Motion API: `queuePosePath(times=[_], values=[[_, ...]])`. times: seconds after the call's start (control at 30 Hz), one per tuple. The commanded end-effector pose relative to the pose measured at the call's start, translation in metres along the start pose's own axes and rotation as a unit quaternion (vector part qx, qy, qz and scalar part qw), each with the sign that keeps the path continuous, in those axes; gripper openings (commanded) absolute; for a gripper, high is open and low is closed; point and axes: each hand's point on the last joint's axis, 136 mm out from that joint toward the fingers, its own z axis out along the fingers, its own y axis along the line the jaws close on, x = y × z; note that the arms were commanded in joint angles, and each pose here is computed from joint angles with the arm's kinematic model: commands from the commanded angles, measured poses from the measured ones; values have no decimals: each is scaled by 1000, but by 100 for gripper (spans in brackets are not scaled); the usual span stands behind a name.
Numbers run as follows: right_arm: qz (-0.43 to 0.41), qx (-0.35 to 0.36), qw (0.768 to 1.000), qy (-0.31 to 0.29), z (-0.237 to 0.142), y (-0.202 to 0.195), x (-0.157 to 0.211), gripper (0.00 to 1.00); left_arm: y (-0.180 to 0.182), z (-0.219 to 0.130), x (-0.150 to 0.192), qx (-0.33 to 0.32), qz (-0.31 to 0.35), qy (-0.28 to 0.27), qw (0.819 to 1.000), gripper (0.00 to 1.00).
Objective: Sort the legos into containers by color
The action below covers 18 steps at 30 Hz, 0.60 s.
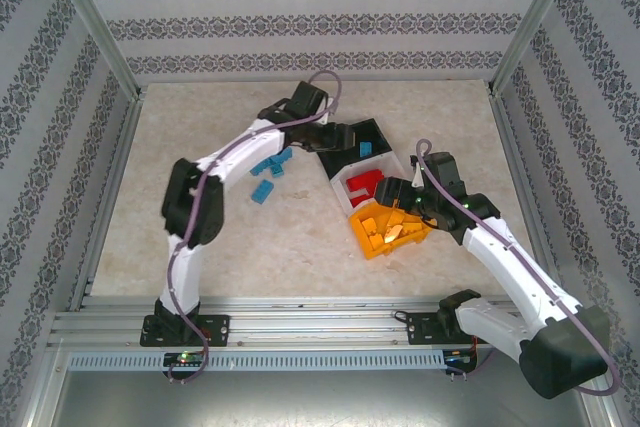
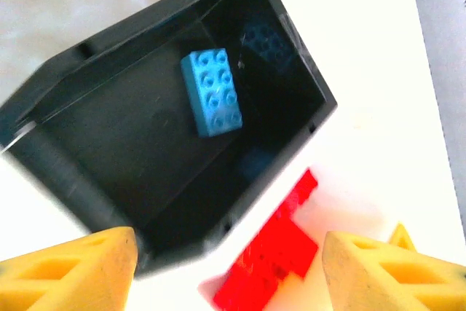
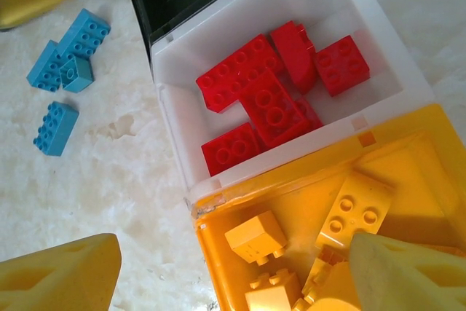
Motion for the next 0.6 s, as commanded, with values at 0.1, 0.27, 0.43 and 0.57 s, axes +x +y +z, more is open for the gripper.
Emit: queuePosePath(times=[0.1, 0.27, 0.43, 0.57], values=[[1, -13, 999, 31, 5, 2, 15, 84, 61, -81, 50, -133, 34, 20, 990, 73], [-11, -16, 999, 45, 11, 9, 21, 85, 110, -98, 94, -189, 14, 51, 980, 75], [-30, -17, 997, 63, 18, 20, 32, 85, 140, -88, 124, -223, 3, 90, 971, 74], [-40, -15, 996, 78, 24, 26, 40, 85, 158, -75, 138, -246, -1, 113, 963, 74]])
